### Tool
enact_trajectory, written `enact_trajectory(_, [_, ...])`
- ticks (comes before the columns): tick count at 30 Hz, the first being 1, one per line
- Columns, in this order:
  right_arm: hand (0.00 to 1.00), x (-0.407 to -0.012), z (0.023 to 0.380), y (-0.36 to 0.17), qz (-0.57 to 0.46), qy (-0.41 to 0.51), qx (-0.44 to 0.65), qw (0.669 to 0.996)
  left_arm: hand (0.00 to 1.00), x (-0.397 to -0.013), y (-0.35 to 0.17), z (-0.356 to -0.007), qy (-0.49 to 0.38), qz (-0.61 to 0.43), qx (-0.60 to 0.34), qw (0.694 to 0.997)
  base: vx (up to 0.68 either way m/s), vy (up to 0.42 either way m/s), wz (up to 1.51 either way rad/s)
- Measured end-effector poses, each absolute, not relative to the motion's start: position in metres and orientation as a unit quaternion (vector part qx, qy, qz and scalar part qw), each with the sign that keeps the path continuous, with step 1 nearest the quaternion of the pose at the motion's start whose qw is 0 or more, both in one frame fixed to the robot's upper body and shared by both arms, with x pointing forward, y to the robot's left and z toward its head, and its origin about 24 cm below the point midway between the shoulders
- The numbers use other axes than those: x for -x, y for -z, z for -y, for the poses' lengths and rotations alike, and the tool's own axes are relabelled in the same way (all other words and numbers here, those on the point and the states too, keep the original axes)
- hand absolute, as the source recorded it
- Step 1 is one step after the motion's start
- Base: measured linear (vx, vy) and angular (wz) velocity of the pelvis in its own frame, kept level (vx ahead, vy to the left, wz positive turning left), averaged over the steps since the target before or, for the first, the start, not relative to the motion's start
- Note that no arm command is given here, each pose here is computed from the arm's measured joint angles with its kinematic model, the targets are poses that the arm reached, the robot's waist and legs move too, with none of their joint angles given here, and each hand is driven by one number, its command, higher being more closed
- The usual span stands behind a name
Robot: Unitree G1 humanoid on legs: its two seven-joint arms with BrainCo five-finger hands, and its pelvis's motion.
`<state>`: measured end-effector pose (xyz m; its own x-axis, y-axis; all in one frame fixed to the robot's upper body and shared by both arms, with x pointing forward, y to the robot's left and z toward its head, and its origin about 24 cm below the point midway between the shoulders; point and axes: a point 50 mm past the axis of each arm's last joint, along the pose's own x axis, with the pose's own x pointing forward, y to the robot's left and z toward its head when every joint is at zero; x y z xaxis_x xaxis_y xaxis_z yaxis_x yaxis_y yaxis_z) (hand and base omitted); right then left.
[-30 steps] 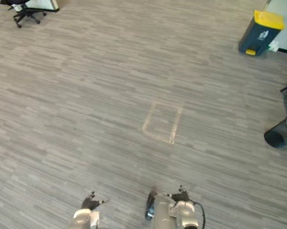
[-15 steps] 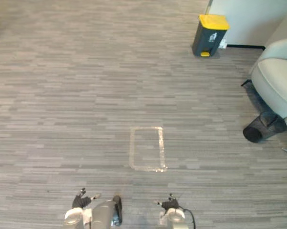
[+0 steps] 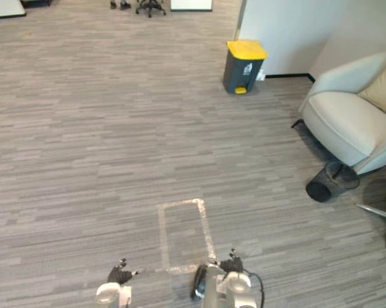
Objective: Organize the slippers on the shoe rack
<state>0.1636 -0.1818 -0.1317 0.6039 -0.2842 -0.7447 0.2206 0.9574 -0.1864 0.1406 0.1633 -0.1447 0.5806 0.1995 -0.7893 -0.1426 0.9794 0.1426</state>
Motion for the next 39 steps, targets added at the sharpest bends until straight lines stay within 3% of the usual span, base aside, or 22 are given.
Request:
enact_trajectory(10, [0.0, -0.154, 0.165, 0.136, -0.436, 0.116, 0.036, 0.892, 0.0, -0.15, 0.134, -0.163, -0.118, -0.41, -0.007, 0.904, 0.39, -0.067, -0.55])
enact_trajectory(22, [0.0, -0.136, 0.154, 0.146, -0.466, 0.093, 0.04, 0.879, 0.0, -0.144, 0.136, -0.184, -0.143, -0.416, -0.016, 0.898, 0.28, 0.317, -1.1])
enact_trajectory(29, [0.0, -0.142, 0.152, 0.146, -0.469, 0.086, 0.039, 0.878, 0.0, -0.135, 0.144, -0.185, -0.121, -0.446, -0.039, 0.886, 0.17, 0.071, -0.78])
enact_trajectory(35, [0.0, -0.145, 0.184, 0.146, -0.471, 0.112, 0.074, 0.872, 0.0, -0.13, 0.149, -0.175, -0.098, -0.465, -0.043, 0.879, 0.18, -0.059, -0.31])
enact_trajectory(39, [0.0, -0.137, 0.187, 0.148, -0.478, 0.112, 0.081, 0.867, 0.0, -0.126, 0.147, -0.183, -0.121, -0.457, -0.031, 0.881, 0.13, -0.036, -0.62])
